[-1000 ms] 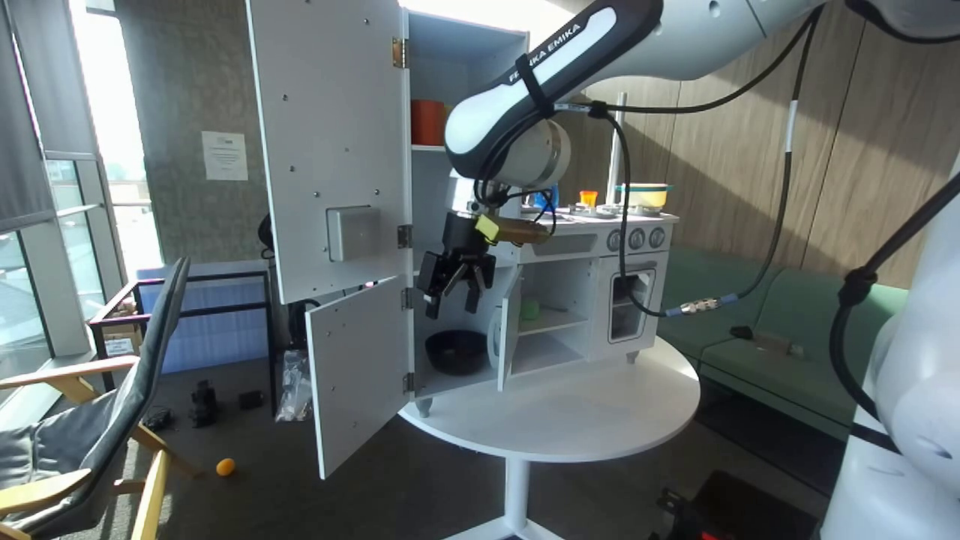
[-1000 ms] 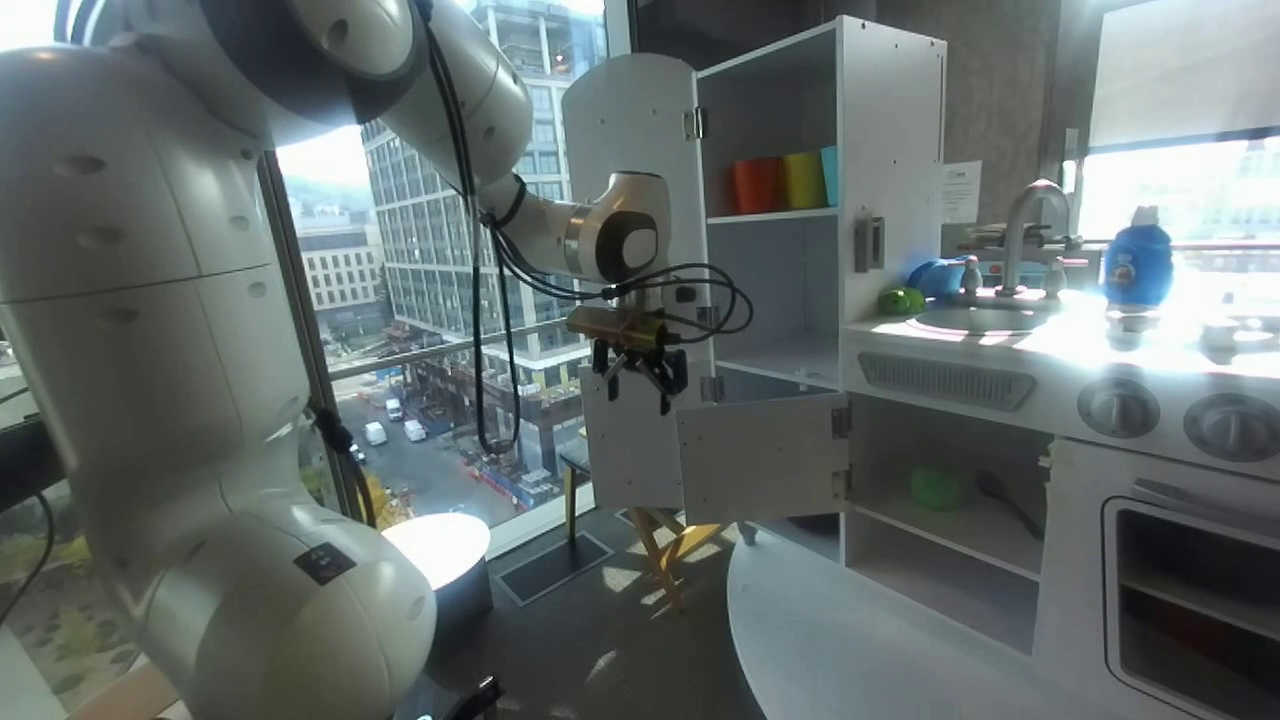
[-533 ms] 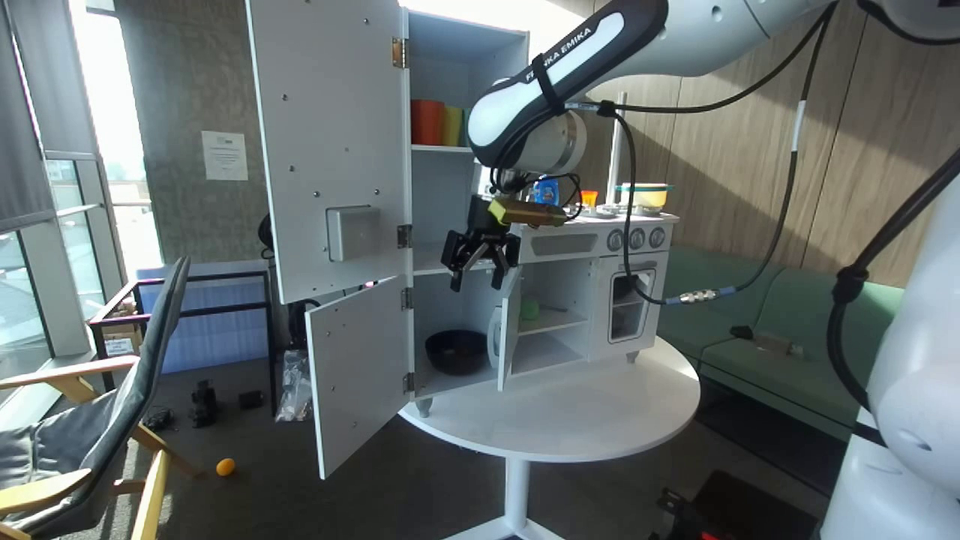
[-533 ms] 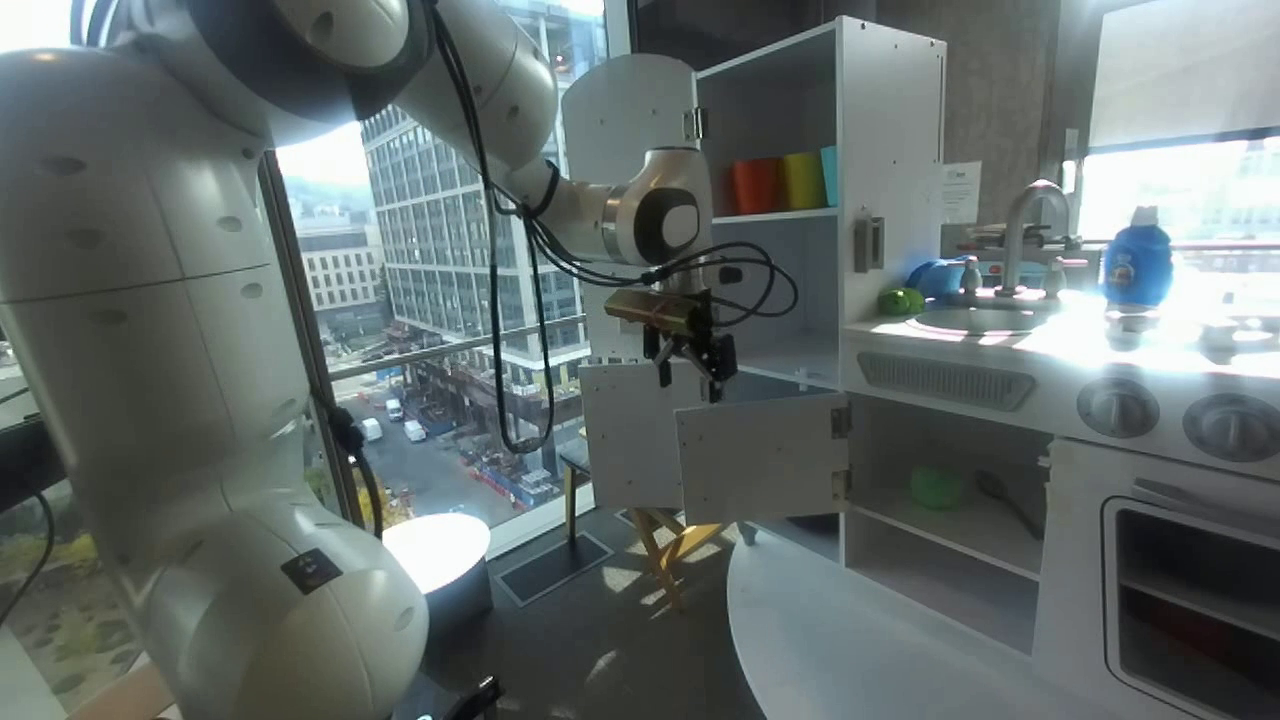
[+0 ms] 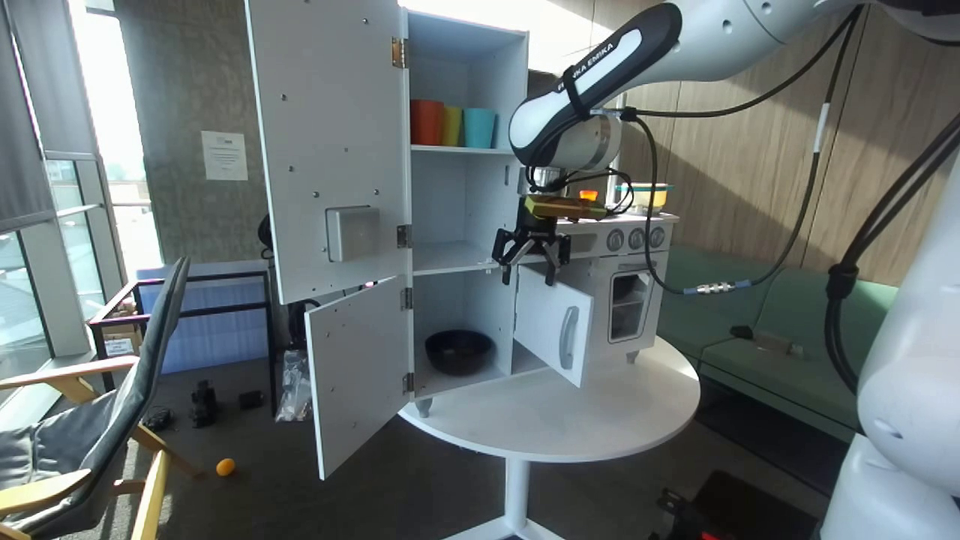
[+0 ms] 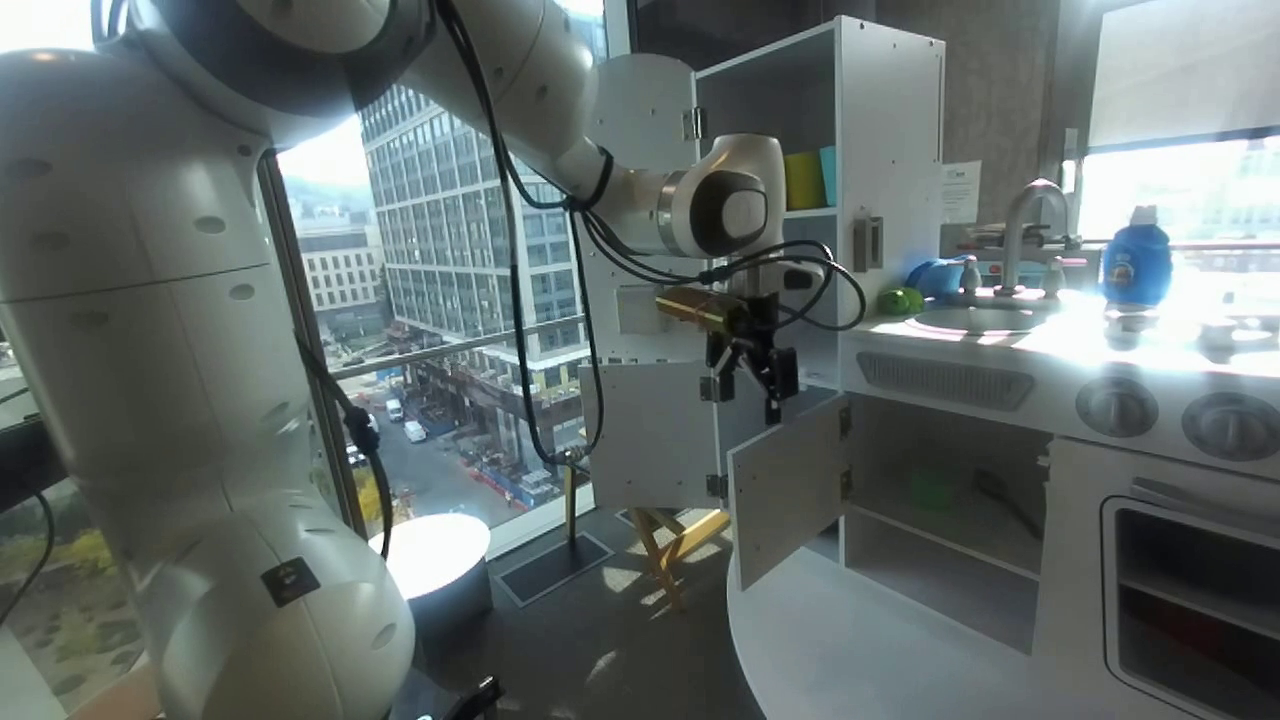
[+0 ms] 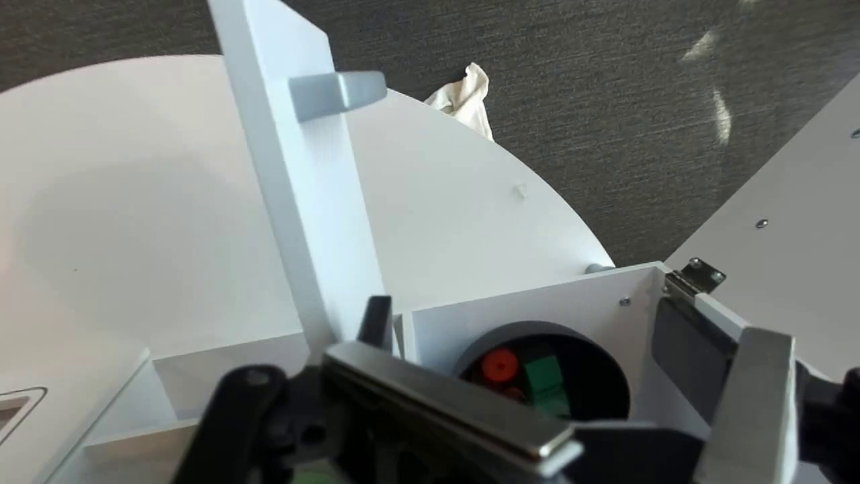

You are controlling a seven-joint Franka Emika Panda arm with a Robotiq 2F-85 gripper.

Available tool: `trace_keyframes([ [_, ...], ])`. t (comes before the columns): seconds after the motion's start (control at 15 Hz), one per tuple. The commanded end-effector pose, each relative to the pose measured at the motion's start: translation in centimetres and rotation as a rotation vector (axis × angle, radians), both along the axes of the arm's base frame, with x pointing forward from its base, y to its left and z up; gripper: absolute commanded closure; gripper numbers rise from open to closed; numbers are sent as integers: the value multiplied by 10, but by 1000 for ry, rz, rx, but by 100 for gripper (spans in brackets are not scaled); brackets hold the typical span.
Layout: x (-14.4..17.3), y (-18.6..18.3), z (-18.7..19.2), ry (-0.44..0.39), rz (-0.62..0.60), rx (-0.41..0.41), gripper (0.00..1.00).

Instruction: Close all the cabinet doors

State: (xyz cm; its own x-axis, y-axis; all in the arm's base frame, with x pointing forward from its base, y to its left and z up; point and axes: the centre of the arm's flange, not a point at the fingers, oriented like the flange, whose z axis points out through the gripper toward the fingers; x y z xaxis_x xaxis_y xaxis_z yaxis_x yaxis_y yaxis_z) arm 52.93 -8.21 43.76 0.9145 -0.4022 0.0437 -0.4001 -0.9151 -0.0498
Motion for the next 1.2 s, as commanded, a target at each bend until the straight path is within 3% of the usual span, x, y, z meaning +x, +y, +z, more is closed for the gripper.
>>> trace_keyframes([
  [0.0,-3,-21,18,14,-140,-98,0],
  [0.27,-7,-51,-7,114,-279,-103,0],
  [0.4,-10,-62,-12,116,-344,-120,0],
  [0.6,-14,-75,-8,63,-441,-290,0],
  [1.13,-8,-90,-29,68,-619,-706,0],
])
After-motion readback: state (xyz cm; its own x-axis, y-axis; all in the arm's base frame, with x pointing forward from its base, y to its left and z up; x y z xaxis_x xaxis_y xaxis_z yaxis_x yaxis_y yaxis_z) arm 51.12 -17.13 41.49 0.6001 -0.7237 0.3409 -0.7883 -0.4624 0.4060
